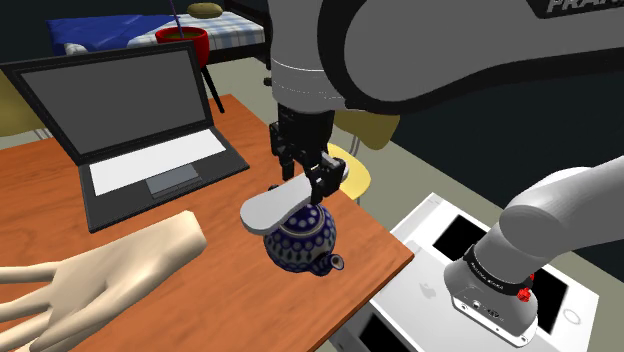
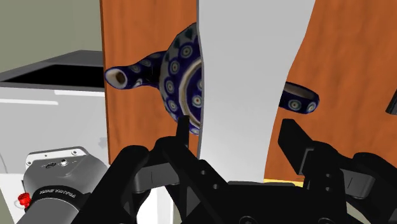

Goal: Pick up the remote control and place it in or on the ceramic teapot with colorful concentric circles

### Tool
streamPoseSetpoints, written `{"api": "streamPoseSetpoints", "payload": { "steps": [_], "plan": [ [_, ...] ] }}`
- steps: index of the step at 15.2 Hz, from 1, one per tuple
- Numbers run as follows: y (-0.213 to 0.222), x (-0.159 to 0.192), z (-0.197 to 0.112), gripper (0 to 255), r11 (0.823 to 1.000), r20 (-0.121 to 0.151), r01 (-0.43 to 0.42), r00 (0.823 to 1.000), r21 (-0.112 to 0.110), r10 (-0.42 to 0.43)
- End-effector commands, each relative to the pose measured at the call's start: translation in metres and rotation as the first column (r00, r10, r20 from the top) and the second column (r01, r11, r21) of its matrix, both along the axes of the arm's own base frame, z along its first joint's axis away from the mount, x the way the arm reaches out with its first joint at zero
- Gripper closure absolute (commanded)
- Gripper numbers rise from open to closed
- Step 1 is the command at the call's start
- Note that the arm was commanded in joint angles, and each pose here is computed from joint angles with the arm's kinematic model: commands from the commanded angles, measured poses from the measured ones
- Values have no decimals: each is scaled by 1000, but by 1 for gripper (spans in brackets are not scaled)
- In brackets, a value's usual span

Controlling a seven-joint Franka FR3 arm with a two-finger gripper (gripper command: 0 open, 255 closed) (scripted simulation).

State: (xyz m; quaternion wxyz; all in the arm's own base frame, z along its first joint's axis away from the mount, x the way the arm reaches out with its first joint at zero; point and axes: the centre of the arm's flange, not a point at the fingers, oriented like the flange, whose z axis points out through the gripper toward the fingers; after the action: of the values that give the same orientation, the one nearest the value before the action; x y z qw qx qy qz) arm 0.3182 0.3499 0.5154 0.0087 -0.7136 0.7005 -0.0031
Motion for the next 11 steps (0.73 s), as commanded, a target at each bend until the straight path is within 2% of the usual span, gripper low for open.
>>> {"api": "streamPoseSetpoints", "payload": {
  "steps": [1,5,11],
  "plan": [
    [-1,0,-11,255,1000,1,0,1000,0,0],
    [-1,0,-31,255,1000,1,0,1000,0,0],
    [-1,0,-31,255,1000,1,0,1000,0,0]
  ]
}}
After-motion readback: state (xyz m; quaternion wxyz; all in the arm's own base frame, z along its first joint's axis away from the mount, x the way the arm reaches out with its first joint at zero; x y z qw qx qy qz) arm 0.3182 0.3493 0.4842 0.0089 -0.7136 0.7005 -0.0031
